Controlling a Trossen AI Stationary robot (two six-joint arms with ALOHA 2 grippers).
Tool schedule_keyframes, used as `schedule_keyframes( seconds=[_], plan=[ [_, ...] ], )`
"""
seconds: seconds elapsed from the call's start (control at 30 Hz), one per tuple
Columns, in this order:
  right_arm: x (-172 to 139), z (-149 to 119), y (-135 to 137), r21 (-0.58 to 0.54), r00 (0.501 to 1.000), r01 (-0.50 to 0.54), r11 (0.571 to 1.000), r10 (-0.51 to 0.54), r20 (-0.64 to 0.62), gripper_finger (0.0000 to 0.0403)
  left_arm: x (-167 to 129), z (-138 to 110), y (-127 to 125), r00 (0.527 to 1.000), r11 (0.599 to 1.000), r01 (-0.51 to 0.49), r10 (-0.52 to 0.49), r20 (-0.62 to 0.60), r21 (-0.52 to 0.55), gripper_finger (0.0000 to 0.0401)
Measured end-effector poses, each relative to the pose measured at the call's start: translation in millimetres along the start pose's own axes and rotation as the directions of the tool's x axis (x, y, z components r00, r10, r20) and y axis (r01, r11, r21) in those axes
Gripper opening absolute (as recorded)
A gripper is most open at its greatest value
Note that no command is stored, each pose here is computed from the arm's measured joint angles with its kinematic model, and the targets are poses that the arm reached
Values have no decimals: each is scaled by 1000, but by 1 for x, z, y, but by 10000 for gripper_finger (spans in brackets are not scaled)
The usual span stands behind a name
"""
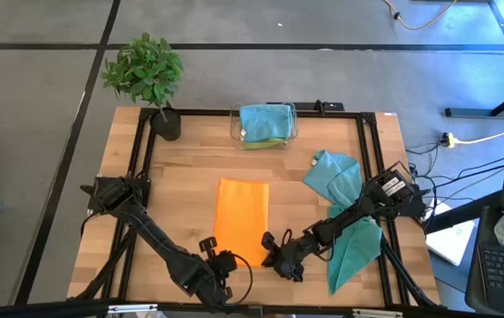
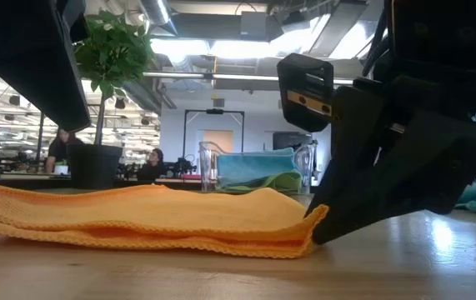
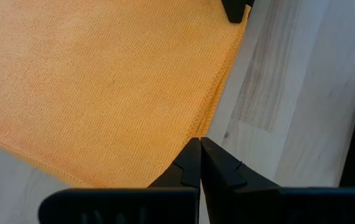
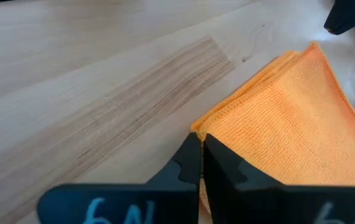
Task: Fold microfiber towels
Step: Fold the orange microfiber towel
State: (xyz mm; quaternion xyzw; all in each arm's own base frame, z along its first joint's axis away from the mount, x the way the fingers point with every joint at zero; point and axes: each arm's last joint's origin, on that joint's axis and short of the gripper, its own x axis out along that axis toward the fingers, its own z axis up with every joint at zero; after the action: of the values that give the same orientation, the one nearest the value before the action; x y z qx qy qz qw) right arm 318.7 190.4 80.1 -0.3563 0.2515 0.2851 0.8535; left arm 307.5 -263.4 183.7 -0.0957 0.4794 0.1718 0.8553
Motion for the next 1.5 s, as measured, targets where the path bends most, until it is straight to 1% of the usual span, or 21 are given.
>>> schedule_keyframes(
  seconds=[0.2, 0.37, 0.47, 0.57, 0.7, 0.8, 0.87, 1.03, 1.1, 1.23, 1.3, 1.37, 1.43, 1.5],
  plan=[
    [0, 0, 0, -3, 1000, 0, 1000, 0, 1, 11, -1, -1, -3, 1000, 1000, 20, -20, 2, 3, 0],
    [-3, 2, -1, -3, 1000, 2, 1000, -2, 5, 6, -1, -3, -4, 997, 998, 57, -56, -61, 18, 1],
    [-3, 2, -1, -4, 1000, -1, 1000, 1, 4, 8, -2, -4, -4, 993, 997, 77, -73, -93, 32, 15],
    [-3, 2, -1, -4, 1000, -2, 1000, 2, 4, 5, -3, -7, -6, 991, 995, 89, -84, -107, 44, 42],
    [-3, 2, 0, -6, 1000, -5, 1000, 5, 4, 5, -8, -14, -11, 990, 981, 115, -101, -95, 154, 84],
    [-7, 5, 2, -18, 1000, -13, 1000, 12, -4, 6, -11, -15, -18, 991, 952, 135, -132, -32, 274, 109],
    [-13, 9, 3, -28, 1000, -21, 999, 21, -18, 6, -11, -14, -21, 988, 936, 147, -152, -9, 320, 121],
    [-28, 22, 6, 0, 999, -40, 999, 40, 8, 5, -7, -13, -20, 989, 932, 140, -146, -9, 335, 139],
    [-32, 29, 6, -2, 1000, -13, 1000, 13, 22, 6, -6, -11, -20, 990, 930, 137, -144, -5, 341, 143],
    [-36, 34, 6, -11, 999, 43, 999, -43, 11, 7, -1, -1, -17, 988, 916, 137, -151, 8, 377, 147],
    [-37, 35, 4, 2, 999, 52, 999, -52, 11, 7, 7, 2, -16, 987, 909, 158, -158, -32, 386, 148],
    [-37, 33, 5, 2, 999, 43, 999, -43, -6, 8, 17, 0, -14, 983, 891, 183, -159, -92, 415, 148],
    [-37, 32, 5, 2, 999, 46, 999, -46, -17, 8, 25, 0, -14, 974, 882, 220, -176, -142, 417, 149],
    [-37, 31, 4, 6, 999, 50, 999, -50, -19, 8, 27, -2, -11, 970, 875, 222, -154, -188, 431, 149]
  ],
)
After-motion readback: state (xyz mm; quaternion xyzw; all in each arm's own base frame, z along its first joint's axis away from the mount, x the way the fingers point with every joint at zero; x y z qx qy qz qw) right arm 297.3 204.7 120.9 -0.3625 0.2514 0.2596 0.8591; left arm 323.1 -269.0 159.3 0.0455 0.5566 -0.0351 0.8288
